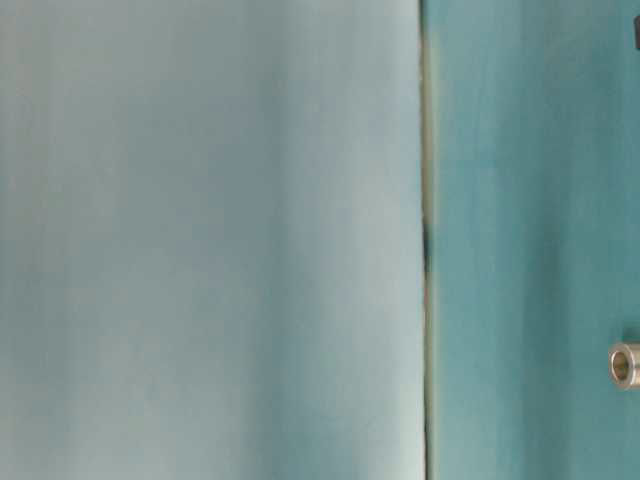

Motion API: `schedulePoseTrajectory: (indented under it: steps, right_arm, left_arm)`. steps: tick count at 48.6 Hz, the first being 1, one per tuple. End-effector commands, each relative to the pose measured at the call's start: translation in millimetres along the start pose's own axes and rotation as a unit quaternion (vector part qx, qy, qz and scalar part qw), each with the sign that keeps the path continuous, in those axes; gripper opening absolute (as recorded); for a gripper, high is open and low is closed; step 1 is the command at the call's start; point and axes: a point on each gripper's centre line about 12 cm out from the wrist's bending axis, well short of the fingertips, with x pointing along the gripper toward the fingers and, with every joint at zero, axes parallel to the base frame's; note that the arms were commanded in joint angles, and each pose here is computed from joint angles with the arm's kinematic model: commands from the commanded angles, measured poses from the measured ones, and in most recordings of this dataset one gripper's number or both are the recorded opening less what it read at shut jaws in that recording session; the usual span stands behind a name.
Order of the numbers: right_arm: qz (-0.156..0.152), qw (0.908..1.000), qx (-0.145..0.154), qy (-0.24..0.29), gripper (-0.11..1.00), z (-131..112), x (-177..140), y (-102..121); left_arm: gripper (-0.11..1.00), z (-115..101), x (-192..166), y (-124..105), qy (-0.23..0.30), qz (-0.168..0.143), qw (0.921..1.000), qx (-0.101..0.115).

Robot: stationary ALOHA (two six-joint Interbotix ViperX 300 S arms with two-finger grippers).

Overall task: Insert the washer onto the shaft with both hands.
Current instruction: 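Move both grippers down toward the washer and the threaded shaft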

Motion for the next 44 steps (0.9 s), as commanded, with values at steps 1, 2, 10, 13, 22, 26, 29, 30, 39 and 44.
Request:
schedulePoseTrajectory:
  steps: [1,2,10,13,22,26,29,30,39,44]
  right_arm:
    - [0.0,1.0,0.006,0.002,0.0,1,2,0]
    - [-0.002,0.9999,0.012,0.007,0.0,0,3,0]
    - [-0.012,0.995,0.063,0.076,-0.08,-4,9,-2]
    - [-0.014,0.9911,0.071,0.112,-0.1,-5,12,-2]
    - [-0.026,0.9698,0.081,0.229,-0.1,-12,27,-5]
    - [-0.03,0.9598,0.082,0.267,-0.1,-17,35,-6]
    - [-0.033,0.9524,0.083,0.292,-0.1,-22,41,-7]
    - [-0.034,0.9497,0.082,0.3,-0.1,-24,43,-7]
    - [-0.041,0.9222,0.082,0.376,-0.1,-47,62,-10]
    - [-0.042,0.9062,0.075,0.414,-0.1,-57,72,-11]
  left_arm:
    - [0.02,7,7,-3,0.012,-0.007,0.9999,-0.006]
    - [0.02,7,9,-3,0.02,-0.008,0.9997,-0.007]
    - [0.02,6,19,-5,0.084,-0.009,0.9962,-0.02]
    - [0.02,5,22,-6,0.108,-0.011,0.9939,-0.02]
    - [0.02,-4,36,-7,0.182,-0.009,0.9831,-0.019]
    - [0.02,-9,43,-7,0.207,-0.01,0.9781,-0.017]
    - [0.02,-15,49,-7,0.228,-0.008,0.9736,-0.017]
    - [0.02,-17,51,-7,0.233,-0.008,0.9724,-0.017]
    - [0.02,-38,68,-4,0.301,0.0,0.9534,-0.015]
    - [0.02,-52,77,-1,0.356,0.005,0.9343,-0.012]
